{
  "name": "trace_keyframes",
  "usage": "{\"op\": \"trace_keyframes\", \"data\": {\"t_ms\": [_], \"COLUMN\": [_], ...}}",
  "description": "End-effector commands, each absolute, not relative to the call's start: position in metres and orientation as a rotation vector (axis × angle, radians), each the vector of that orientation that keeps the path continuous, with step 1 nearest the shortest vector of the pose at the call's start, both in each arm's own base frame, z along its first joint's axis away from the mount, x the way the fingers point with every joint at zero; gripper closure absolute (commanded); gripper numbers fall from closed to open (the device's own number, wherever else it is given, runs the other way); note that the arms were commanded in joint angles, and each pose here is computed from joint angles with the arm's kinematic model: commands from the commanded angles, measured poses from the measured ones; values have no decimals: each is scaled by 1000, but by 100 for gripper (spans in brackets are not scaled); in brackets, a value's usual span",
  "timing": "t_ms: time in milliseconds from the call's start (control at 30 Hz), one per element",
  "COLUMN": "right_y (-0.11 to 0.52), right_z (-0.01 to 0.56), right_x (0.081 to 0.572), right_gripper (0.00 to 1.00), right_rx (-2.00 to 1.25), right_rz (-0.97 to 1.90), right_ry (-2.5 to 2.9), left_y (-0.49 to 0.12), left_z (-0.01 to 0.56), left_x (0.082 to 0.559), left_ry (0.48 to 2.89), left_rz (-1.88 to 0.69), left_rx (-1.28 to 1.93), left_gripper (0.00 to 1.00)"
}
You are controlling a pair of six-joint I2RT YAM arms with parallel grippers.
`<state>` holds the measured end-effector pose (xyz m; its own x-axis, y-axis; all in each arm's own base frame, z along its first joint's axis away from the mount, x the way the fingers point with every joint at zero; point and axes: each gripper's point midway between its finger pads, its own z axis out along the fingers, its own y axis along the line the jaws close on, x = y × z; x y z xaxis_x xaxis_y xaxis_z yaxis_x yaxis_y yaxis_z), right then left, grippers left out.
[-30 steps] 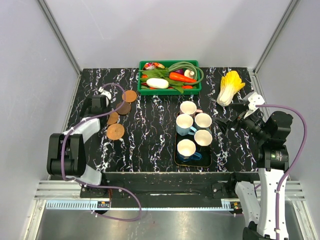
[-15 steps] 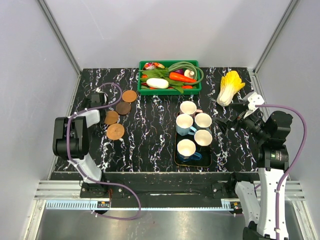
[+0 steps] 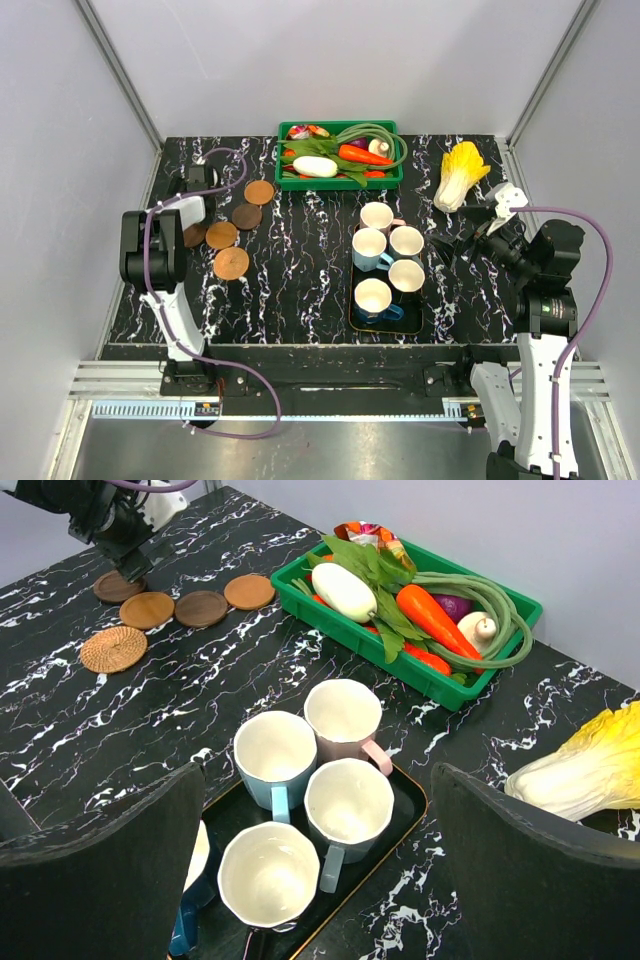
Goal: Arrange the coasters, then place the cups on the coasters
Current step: Move the coaster to the center of the board.
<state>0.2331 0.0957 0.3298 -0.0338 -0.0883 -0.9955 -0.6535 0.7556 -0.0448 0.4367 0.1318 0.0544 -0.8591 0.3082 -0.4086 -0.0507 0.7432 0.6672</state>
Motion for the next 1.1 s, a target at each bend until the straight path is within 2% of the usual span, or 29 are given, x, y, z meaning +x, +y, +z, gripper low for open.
{"op": "trace_keyframes", "data": {"t_ms": [0, 367, 700, 833, 1067], "right_y": [93, 93, 93, 93, 94], "right_z": [331, 330, 332, 333, 333], "right_x": [237, 237, 235, 235, 234], "right_gripper": [0, 0, 0, 0, 0], "right_rx": [-621, -623, -625, -625, -626], "right_rz": [478, 477, 468, 467, 468], "right_ry": [1553, 1553, 1544, 1542, 1540], "left_y": [132, 123, 73, 55, 53], "left_z": [59, 73, 135, 136, 123], "left_x": [449, 443, 409, 403, 422], "left_ry": [2467, 2424, 2365, 2370, 2437], "left_rz": [954, 936, 509, 363, 238], "left_rx": [173, 111, 152, 169, 48], "left_gripper": [1, 1, 1, 1, 1]}}
